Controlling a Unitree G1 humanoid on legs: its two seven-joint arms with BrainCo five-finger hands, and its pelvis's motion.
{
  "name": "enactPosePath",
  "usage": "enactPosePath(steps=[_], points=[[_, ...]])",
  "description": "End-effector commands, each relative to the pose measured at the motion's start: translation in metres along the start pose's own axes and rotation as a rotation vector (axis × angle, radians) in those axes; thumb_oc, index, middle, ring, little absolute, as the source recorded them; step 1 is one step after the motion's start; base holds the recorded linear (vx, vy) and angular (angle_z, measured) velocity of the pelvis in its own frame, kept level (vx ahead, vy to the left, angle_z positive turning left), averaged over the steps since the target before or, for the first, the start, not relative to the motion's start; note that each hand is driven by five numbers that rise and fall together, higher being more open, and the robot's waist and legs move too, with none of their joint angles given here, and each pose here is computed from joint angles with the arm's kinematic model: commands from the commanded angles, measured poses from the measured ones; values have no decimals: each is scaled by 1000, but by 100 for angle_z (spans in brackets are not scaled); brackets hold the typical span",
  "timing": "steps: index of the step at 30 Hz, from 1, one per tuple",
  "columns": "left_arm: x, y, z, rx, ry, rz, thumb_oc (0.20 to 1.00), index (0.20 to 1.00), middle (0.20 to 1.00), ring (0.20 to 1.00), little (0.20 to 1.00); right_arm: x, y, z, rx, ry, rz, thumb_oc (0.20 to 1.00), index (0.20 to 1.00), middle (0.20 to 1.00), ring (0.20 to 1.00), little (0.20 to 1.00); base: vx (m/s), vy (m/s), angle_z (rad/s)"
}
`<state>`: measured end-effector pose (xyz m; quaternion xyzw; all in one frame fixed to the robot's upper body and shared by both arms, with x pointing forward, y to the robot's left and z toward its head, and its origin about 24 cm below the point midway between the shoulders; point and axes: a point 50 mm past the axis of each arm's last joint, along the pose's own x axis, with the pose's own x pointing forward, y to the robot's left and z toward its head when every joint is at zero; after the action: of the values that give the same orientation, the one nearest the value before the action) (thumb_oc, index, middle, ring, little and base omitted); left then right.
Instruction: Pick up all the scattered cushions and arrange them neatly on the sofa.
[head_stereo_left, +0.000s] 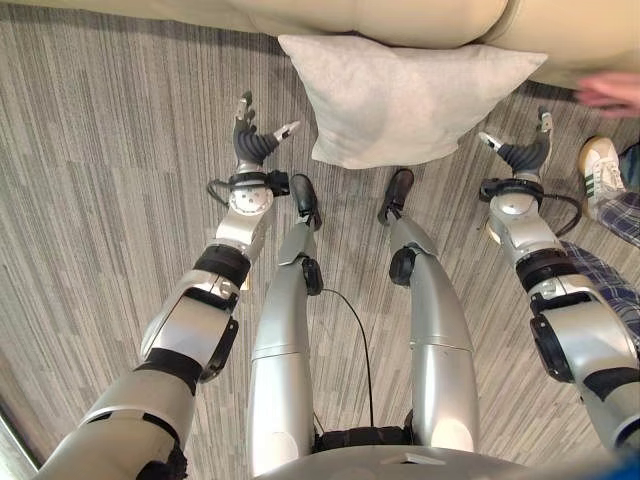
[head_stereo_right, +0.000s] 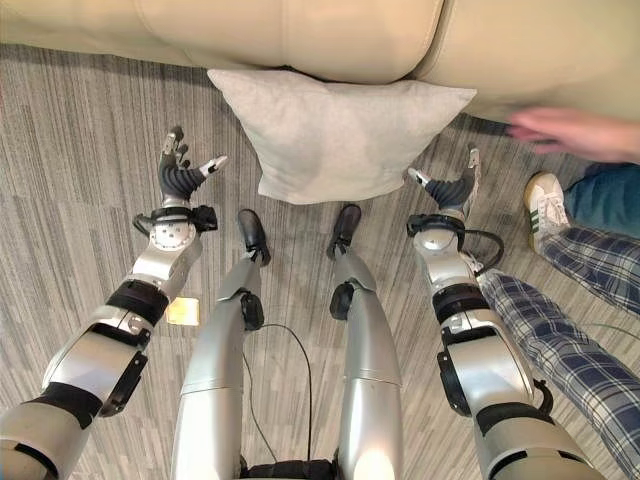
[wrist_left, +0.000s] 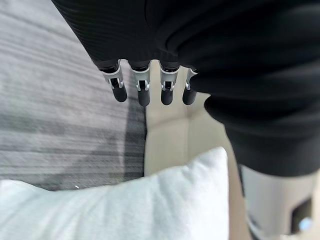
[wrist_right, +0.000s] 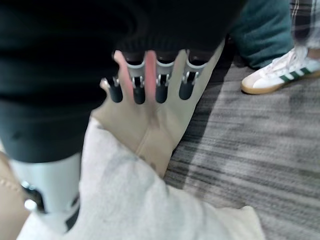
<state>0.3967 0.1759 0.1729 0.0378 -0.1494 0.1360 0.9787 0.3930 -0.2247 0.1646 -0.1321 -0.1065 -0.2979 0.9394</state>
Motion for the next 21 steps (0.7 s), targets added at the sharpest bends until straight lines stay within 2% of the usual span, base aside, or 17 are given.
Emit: enactPosePath(steps=[1,8,21], points=[[-21,15,-38,-17,101,56,1000,1000,1000,1000,1000,-13,-16,-34,-62,36,-2,1000,1000,1000,1000,1000,0,0,0],[-18,0,-28,-44,79,9,1000,1000,1000,1000,1000,-10,-2,-14,-37,-29,59,1000,1000,1000,1000,1000,3,-3,1],[-26,-12,-28,-41,66,-40,1000,1000,1000,1000,1000,-19,0,-27,-80,-22,101,1000,1000,1000,1000,1000,2,-2,1]])
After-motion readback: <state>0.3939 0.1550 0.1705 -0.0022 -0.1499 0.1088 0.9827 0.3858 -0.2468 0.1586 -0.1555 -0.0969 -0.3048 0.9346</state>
